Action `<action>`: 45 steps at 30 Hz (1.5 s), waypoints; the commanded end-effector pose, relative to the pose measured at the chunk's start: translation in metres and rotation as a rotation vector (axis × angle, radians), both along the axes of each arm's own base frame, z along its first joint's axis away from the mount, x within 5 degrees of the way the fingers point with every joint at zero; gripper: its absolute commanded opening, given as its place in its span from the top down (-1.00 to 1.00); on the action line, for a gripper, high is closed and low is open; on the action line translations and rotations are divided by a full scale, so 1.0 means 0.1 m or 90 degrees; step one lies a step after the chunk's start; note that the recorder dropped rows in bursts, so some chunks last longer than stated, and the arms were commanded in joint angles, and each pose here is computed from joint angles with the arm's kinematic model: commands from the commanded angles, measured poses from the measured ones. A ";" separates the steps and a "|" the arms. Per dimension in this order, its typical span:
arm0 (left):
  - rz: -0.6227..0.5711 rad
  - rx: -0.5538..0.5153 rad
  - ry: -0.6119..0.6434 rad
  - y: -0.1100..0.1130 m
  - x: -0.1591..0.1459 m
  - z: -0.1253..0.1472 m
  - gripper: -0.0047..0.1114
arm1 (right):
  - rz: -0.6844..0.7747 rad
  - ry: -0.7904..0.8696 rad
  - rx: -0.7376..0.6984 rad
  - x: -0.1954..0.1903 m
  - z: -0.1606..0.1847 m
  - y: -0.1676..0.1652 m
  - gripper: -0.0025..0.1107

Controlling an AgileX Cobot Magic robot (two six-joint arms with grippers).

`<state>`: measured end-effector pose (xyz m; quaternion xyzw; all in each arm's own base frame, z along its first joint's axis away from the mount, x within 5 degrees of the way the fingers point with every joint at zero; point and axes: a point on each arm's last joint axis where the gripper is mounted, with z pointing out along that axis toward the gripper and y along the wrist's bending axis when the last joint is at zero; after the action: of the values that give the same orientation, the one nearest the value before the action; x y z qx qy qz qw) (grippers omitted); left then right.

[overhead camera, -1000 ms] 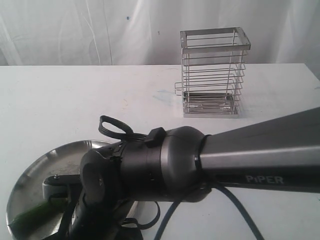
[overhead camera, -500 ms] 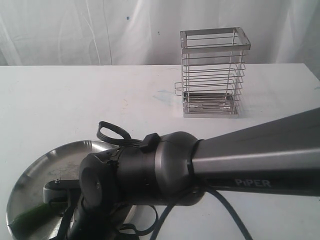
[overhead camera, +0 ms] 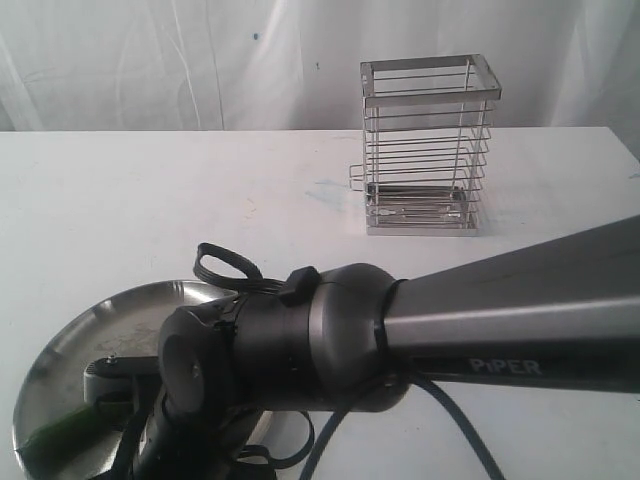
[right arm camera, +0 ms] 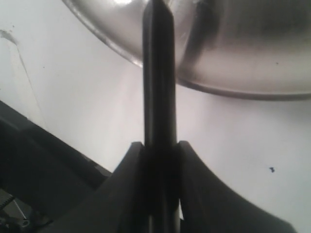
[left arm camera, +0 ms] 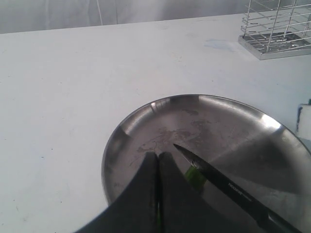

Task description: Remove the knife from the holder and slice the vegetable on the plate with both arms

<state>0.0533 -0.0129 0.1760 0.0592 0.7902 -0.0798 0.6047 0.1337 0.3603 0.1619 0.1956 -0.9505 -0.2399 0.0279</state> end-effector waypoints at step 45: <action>0.050 -0.108 0.366 -0.18 0.75 1.19 0.92 | 0.044 -0.032 0.009 -0.01 0.00 0.01 0.69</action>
<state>0.1169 -0.0296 0.2851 -0.0694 0.9185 -0.1523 0.3583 0.1351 0.3609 0.1620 0.2201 -0.9449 -0.2421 0.0130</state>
